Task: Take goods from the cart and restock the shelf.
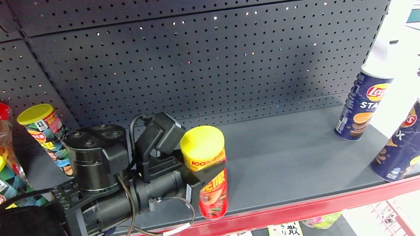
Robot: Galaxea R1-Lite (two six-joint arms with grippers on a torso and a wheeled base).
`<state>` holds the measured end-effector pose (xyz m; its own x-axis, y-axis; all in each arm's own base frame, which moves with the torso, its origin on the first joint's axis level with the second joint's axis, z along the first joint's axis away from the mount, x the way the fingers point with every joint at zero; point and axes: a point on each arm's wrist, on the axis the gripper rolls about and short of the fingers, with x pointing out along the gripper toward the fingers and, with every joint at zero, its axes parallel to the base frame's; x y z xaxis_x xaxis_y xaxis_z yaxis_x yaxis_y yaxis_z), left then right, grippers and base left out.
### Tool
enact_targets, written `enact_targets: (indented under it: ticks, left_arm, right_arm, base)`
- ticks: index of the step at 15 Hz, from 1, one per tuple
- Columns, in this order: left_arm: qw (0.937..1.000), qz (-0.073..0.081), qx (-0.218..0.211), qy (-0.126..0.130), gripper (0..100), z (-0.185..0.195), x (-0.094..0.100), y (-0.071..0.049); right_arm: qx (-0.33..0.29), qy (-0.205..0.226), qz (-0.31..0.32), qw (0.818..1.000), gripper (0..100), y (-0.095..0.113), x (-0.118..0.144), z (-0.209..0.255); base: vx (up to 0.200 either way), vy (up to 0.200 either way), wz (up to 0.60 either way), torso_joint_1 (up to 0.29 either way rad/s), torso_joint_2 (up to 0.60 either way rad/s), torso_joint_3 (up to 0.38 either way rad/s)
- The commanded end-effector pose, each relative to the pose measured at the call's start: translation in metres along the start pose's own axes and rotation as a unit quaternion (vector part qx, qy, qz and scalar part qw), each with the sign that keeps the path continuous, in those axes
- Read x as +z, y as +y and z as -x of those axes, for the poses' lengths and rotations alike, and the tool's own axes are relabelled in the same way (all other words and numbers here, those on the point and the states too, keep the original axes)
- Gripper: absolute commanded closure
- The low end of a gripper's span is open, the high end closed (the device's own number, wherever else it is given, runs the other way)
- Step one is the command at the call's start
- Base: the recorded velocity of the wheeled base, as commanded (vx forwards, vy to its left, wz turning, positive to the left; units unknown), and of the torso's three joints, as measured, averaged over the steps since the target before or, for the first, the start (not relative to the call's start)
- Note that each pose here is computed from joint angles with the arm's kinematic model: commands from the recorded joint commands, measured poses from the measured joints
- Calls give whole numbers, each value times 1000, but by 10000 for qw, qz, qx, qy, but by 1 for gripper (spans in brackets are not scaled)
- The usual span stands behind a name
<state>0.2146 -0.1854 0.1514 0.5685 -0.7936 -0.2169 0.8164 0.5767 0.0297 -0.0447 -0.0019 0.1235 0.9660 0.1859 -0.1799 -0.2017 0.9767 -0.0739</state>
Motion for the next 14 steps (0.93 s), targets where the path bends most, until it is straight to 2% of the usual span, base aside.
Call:
enact_targets:
  ticks: [1,4,5,6,12,14]
  left_arm:
    - [9999,43,6,163,100,2,-12,-1]
    - [9999,62,49,114,100,2,-10,0]
    - [9998,147,97,93,100,2,-9,2]
    - [9998,161,120,95,0,2,-9,2]
    - [9997,165,147,52,0,5,-7,1]
    - [9996,183,157,119,0,18,-12,-2]
  right_arm:
    - [0,-11,4,10000,100,0,0,0]
    - [0,-11,4,10000,100,0,0,0]
    - [-1,-19,5,10000,100,0,1,1]
    - [-1,-19,5,10000,100,0,1,1]
    - [-2,-26,6,10000,100,0,1,1]
    - [-4,-49,8,10000,100,0,2,1]
  base:
    - [0,0,0,0,0,0]
    - [0,0,0,0,0,0]
    - [0,0,0,0,0,0]
    - [0,0,0,0,0,0]
    - [0,0,0,0,0,0]
    - [0,0,0,0,0,0]
